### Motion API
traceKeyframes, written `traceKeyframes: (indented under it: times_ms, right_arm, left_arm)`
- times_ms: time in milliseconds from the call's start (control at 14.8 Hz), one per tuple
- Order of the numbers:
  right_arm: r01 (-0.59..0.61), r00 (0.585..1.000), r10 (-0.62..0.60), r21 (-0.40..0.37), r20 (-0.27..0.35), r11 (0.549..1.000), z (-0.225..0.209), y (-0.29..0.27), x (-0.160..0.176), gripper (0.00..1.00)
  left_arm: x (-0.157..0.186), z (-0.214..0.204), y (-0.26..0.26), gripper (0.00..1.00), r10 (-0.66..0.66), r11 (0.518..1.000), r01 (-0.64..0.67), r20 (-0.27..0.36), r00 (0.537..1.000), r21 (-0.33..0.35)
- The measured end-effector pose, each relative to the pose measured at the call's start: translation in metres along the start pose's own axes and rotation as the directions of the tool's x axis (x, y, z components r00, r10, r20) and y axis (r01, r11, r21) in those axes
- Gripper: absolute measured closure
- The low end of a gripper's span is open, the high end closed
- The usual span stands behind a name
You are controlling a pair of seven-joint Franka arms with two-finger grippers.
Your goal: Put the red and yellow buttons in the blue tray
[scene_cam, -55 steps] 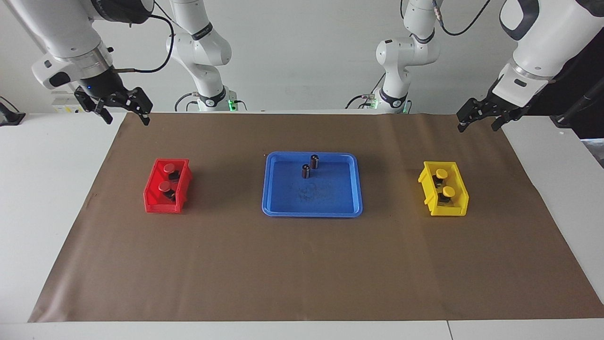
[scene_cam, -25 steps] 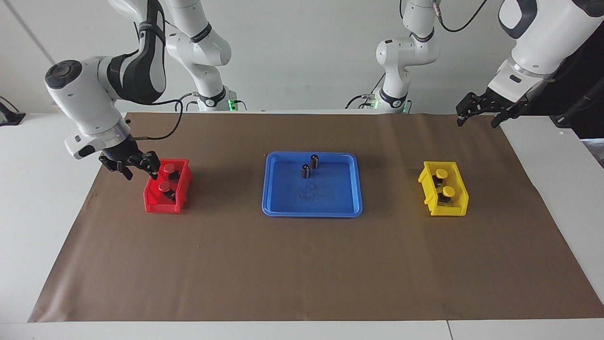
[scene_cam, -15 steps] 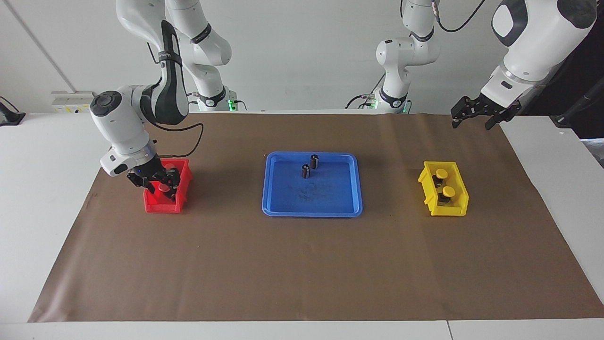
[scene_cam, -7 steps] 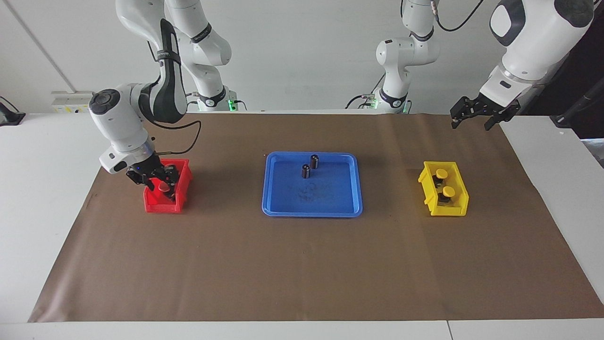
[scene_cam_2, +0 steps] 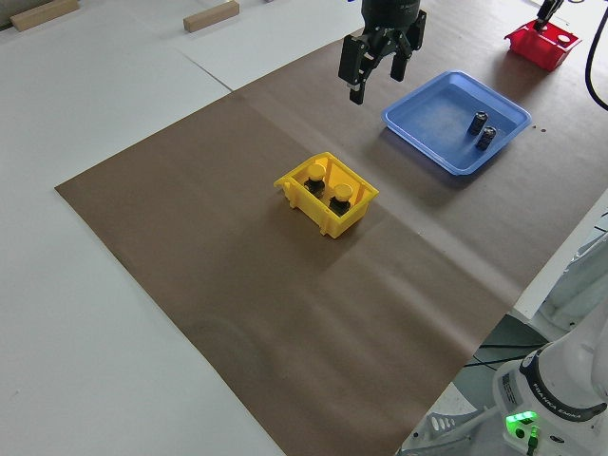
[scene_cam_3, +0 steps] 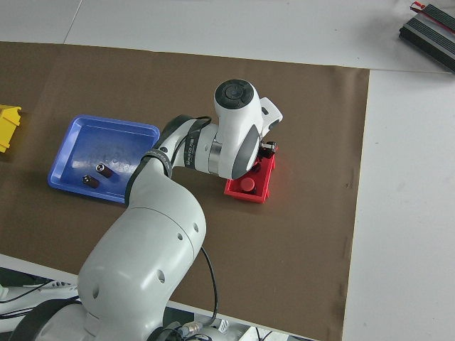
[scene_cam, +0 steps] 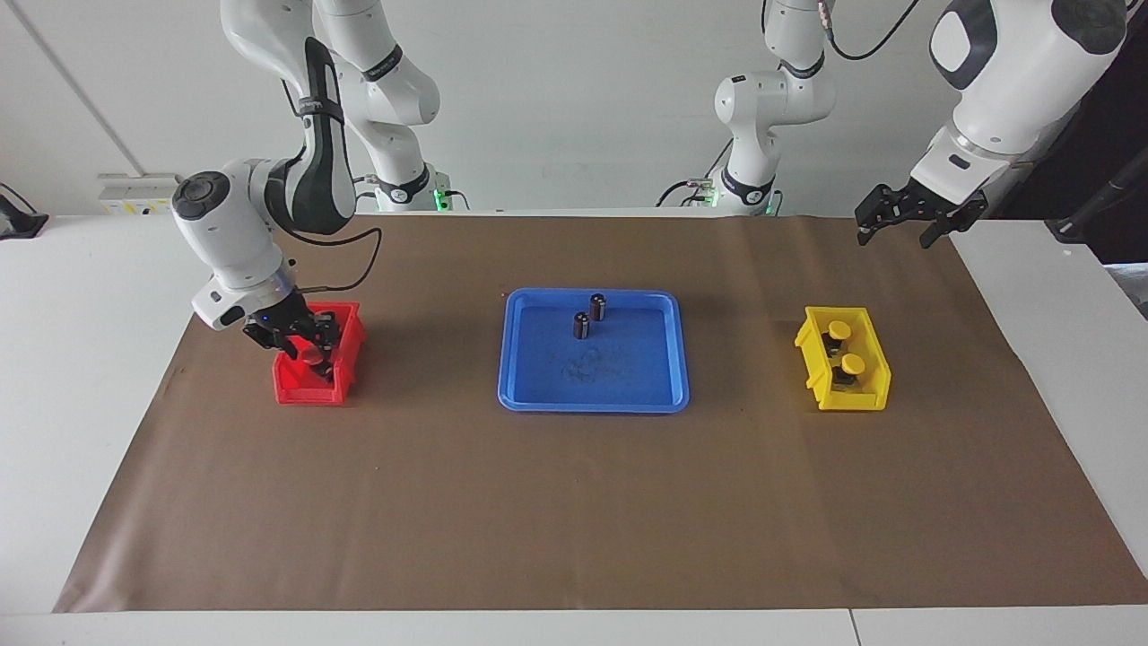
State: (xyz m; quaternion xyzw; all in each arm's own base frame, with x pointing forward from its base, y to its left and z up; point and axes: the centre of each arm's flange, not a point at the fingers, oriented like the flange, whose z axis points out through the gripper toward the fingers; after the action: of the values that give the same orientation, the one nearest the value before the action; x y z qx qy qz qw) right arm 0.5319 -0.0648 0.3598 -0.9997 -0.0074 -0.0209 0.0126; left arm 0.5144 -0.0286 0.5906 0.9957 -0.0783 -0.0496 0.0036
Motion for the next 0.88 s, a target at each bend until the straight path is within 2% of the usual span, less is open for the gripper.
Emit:
traceKeyframes:
  times_ms: [271, 339, 542, 609, 880]
  right_arm:
    - [-0.001, 1.0, 0.001, -0.004, -0.015, 1.0, 0.004, 0.0, -0.005, 0.44]
    - [-0.003, 1.0, 0.003, -0.004, -0.015, 1.0, 0.005, 0.001, -0.006, 0.48]
    - [0.01, 1.0, -0.01, -0.005, -0.012, 1.0, 0.007, 0.008, -0.01, 0.52]
    - [0.014, 1.0, -0.014, -0.006, -0.014, 1.0, 0.007, 0.011, -0.011, 0.58]
    - [0.026, 1.0, -0.026, -0.007, -0.017, 1.0, 0.004, 0.01, -0.011, 0.59]
  left_arm:
    - [0.0, 0.001, 0.0, 0.0, 0.0, 1.0, 0.0, 0.002, 1.0, 0.0]
    - [0.0, 0.003, 0.0, 0.0, 0.0, 1.0, 0.0, 0.003, 1.0, 0.0]
    - [0.0, 0.005, 0.0, 0.0, 0.0, 1.0, 0.0, -0.004, 1.0, 0.001]
    - [0.0, 0.006, 0.0, 0.0, 0.0, 1.0, 0.0, -0.006, 1.0, 0.001]
    - [0.001, 0.009, -0.001, 0.0, -0.002, 1.0, 0.002, -0.039, 0.999, 0.005]
